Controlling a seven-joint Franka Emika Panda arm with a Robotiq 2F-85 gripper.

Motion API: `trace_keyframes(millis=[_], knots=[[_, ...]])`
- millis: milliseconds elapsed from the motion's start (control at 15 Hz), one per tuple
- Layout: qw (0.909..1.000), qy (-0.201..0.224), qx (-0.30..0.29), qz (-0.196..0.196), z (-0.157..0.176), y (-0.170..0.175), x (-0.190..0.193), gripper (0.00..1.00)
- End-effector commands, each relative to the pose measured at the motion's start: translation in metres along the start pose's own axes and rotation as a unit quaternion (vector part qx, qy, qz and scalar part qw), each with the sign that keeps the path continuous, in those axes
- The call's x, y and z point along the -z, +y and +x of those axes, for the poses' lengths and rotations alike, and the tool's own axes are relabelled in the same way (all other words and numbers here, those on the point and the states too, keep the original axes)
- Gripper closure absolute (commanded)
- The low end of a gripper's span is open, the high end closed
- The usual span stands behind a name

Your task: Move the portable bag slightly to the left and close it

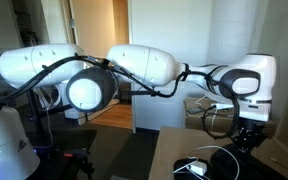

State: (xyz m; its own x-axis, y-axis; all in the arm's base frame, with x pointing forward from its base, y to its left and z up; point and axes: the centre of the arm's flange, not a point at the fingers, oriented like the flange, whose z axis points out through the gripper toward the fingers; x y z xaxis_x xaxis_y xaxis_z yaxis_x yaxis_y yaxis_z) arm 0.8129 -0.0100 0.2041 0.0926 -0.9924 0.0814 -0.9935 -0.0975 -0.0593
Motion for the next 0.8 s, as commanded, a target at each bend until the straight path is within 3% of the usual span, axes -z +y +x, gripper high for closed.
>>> trace_keyframes(millis=[0,333,733], knots=[[0.9997,0.016,0.02,0.005,0.001,0.003,0.001,0.99],[0.9964,0.037,0.075,0.014,0.006,0.008,-0.001,0.99],[0.9796,0.081,0.183,0.017,0.012,0.01,-0.01,0.99]])
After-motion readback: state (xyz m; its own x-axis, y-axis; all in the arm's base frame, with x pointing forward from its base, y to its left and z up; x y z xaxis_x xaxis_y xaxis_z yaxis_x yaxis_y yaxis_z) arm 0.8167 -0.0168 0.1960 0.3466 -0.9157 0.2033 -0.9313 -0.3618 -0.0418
